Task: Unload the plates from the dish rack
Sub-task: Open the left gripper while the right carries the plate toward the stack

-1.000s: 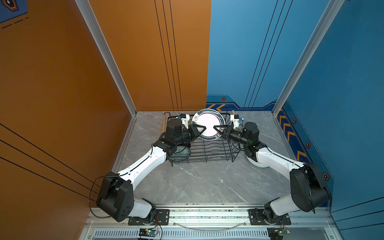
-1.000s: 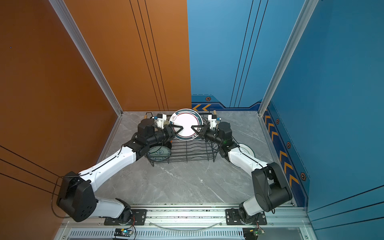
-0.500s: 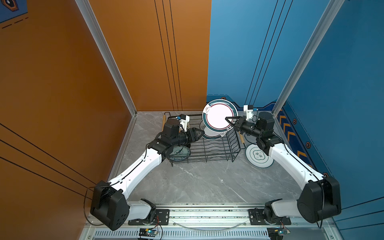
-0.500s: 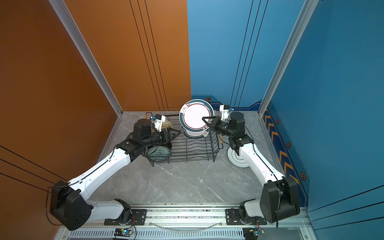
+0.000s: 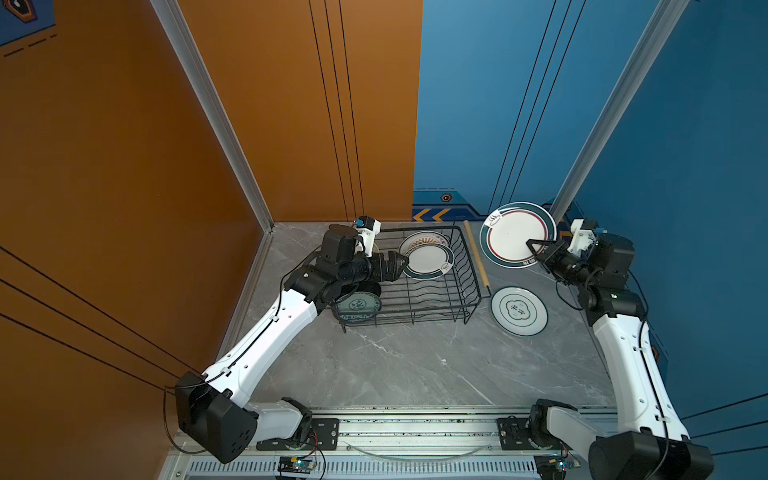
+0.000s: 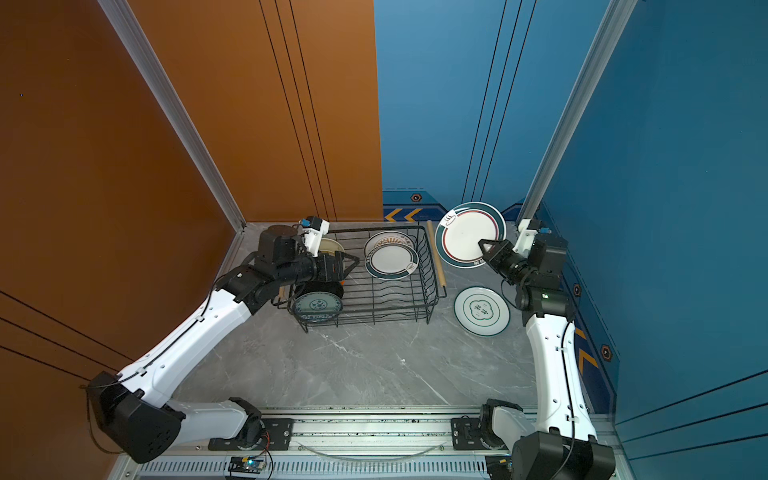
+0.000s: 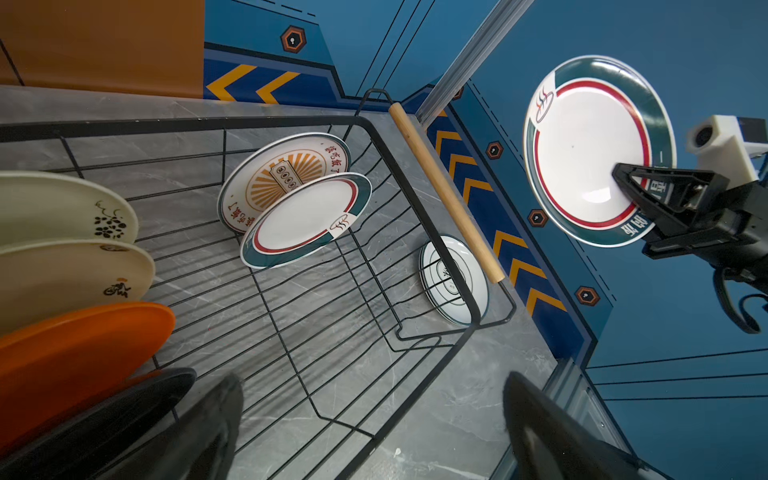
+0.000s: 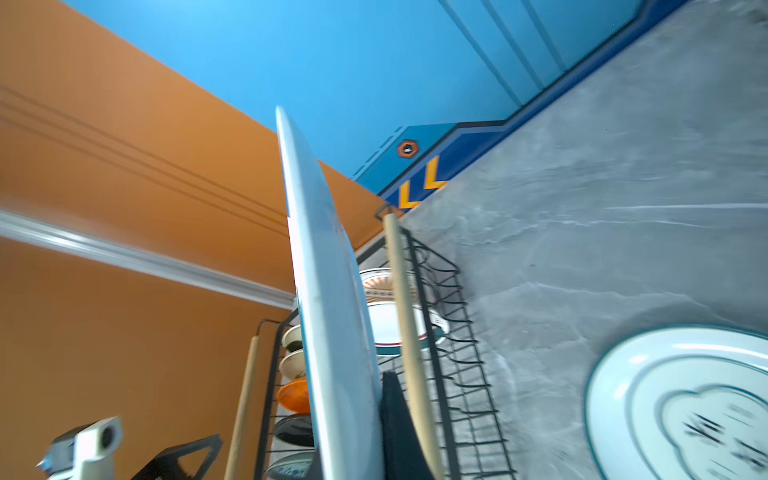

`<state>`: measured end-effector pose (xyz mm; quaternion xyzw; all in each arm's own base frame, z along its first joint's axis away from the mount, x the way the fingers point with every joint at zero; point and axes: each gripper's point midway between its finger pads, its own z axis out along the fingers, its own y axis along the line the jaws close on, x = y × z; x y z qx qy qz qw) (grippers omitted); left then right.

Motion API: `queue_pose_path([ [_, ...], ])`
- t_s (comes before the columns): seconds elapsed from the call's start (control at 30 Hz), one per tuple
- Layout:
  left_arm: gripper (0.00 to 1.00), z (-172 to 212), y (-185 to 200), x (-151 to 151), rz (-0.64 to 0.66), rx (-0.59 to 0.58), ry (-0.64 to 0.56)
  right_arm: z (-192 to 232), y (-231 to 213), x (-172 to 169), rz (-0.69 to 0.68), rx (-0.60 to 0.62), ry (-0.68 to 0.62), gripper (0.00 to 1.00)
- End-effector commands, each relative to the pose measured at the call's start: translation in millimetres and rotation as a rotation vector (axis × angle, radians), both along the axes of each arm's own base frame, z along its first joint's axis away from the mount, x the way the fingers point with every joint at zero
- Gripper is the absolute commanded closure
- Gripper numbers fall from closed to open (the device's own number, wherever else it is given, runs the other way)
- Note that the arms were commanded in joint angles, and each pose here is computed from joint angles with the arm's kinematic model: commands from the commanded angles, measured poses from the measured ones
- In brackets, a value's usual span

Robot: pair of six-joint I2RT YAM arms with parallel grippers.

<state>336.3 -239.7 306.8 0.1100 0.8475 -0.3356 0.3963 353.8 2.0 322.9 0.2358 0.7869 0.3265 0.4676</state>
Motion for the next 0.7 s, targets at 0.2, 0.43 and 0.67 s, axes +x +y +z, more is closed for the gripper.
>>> queue_pose_path([
  [0.2, 0.02, -19.4, -17.9, 9.9, 0.009, 0.345, -0.119, -87.1, -61.5, -40.9, -0.21, -0.201, 0.294, 1.0],
  [0.43, 0.02, -41.9, -33.4, 19.9, 0.02, 0.601, -0.187, -129.9, -83.5, -50.0, -0.291, -0.259, 0.425, 1.0],
  [0.67, 0.02, -60.3, -45.8, 27.0, 0.04, 0.776, -0.238, -152.5, -91.3, -56.4, -0.318, -0.286, 0.495, 1.0],
])
